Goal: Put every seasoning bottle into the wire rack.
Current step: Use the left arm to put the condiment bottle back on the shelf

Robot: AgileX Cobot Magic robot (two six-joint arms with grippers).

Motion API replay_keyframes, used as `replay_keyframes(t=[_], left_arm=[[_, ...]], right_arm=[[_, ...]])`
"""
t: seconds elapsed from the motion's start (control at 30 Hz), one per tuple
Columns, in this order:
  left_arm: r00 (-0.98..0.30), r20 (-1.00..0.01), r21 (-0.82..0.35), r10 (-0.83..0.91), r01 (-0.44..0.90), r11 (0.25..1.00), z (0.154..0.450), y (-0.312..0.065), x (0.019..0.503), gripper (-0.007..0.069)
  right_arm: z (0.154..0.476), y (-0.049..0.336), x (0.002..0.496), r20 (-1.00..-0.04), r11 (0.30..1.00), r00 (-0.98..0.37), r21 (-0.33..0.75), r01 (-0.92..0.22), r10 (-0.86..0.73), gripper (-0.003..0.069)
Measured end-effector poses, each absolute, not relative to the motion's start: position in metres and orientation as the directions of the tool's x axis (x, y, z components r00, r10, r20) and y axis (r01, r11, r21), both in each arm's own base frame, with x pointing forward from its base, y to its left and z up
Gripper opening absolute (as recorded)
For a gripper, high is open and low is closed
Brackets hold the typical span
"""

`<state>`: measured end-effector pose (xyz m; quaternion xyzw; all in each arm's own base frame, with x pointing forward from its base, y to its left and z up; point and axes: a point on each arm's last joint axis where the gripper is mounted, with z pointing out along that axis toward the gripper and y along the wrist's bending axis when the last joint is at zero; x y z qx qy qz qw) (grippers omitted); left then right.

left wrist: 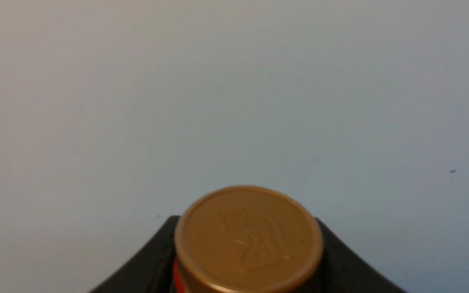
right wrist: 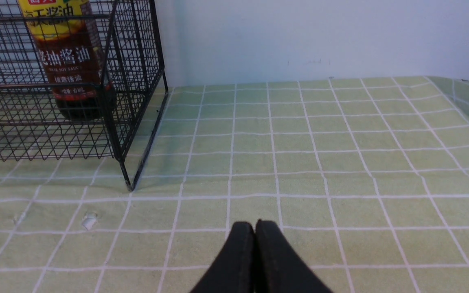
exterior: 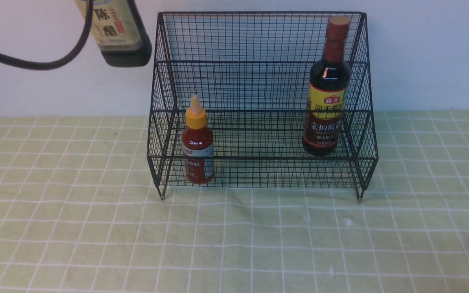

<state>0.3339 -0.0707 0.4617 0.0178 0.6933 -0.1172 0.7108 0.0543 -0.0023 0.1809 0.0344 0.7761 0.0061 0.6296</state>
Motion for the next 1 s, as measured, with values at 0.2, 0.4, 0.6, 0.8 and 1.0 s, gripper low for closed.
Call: replay_keyframes(t=[0.2, 0.4, 0.6, 0.8, 1.0], left_arm=[[-0.033, -0.989, -0.146, -0.142, 0.248, 0.958, 0.443, -0.095, 0.349, 0.0312], [-0.047, -0.983, -0.181, -0.175, 0.283, 0.942, 0.422, -0.108, 0.370, 0.0312], [-0.071, -0.979, -0.202, -0.189, 0.286, 0.937, 0.405, -0.113, 0.383, 0.0311], [-0.120, -0.978, -0.199, -0.172, 0.276, 0.940, 0.384, -0.117, 0.398, 0.0311], [-0.193, -0.970, -0.196, -0.148, 0.259, 0.946, 0.352, -0.122, 0.414, 0.0311]], right_arm=[[0.181, -0.002, 0.054, -0.977, 0.998, -0.205, 0.054, 0.046, 0.062, -0.0015], [0.181, -0.002, 0.054, -0.977, 0.998, -0.205, 0.054, 0.046, 0.062, -0.0015], [0.181, -0.002, 0.054, -0.977, 0.998, -0.205, 0.054, 0.046, 0.062, -0.0015], [0.181, -0.002, 0.054, -0.977, 0.998, -0.205, 0.054, 0.046, 0.062, -0.0015], [0.181, -0.002, 0.054, -0.977, 0.998, -0.205, 0.054, 0.046, 0.062, -0.0015]])
